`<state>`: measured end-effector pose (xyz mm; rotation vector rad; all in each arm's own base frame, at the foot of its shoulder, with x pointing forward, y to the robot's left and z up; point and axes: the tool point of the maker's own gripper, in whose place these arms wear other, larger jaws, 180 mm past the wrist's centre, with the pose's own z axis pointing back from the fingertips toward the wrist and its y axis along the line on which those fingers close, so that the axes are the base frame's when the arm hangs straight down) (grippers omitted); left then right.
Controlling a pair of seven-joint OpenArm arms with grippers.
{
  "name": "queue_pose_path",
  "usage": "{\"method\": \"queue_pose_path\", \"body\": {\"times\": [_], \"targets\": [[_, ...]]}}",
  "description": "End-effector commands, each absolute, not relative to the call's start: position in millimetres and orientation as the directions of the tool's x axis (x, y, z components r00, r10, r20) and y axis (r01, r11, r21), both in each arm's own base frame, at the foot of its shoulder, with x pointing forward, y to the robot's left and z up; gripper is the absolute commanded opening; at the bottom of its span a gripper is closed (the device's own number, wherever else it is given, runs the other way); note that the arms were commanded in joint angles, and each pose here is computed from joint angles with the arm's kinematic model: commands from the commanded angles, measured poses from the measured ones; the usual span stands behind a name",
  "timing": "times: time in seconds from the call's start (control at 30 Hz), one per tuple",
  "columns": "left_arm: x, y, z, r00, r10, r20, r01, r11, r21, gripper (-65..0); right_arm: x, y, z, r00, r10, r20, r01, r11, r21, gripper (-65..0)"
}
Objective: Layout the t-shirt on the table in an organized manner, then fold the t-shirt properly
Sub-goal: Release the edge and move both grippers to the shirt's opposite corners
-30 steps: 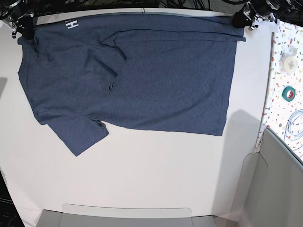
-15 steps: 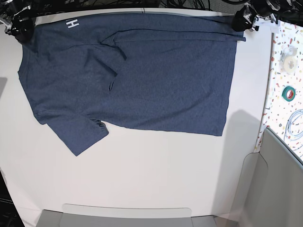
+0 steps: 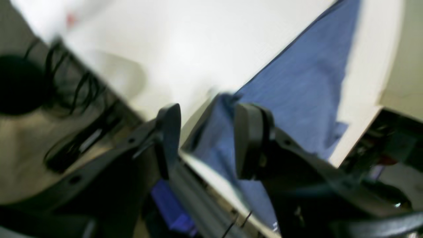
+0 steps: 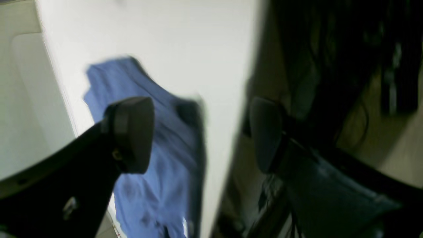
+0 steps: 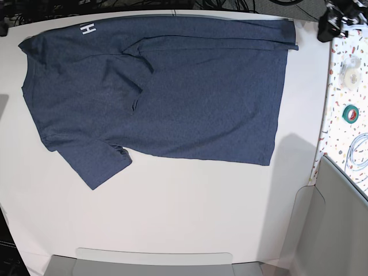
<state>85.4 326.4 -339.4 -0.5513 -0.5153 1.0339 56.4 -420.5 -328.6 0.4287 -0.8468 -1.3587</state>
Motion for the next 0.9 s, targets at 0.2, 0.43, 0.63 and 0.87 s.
{"method": "queue_pose_path", "body": {"times": [0.2, 0.43, 0.63, 0.87], "targets": [[179, 308, -300, 0.588, 0.773, 0.237, -0.418, 0.542, -0.729, -38.3, 141, -447, -267, 0.224, -0.76, 0.611, 0.484, 0.63, 0.607, -19.9], [271, 261, -279, 0.774, 0.479, 0.414, -0.051, 0.699, -0.713, -38.3, 257, -421, -230, 0.5, -0.258, 0.827, 0.129, 0.966, 0.223, -19.9], [340, 275, -307, 0.793, 0.343, 0.504, 0.064, 0.775, -0.628, -38.3, 326, -389, -227, 0.591, 0.094, 0.801, -0.064, 0.996, -0.07, -19.9], [385, 293, -360, 0.776, 0.309, 0.55, 0.014, 0.864, -0.504, -38.5, 368, -384, -239, 0.635, 0.109, 0.765, -0.047, 0.994, -0.103, -19.9]]}}
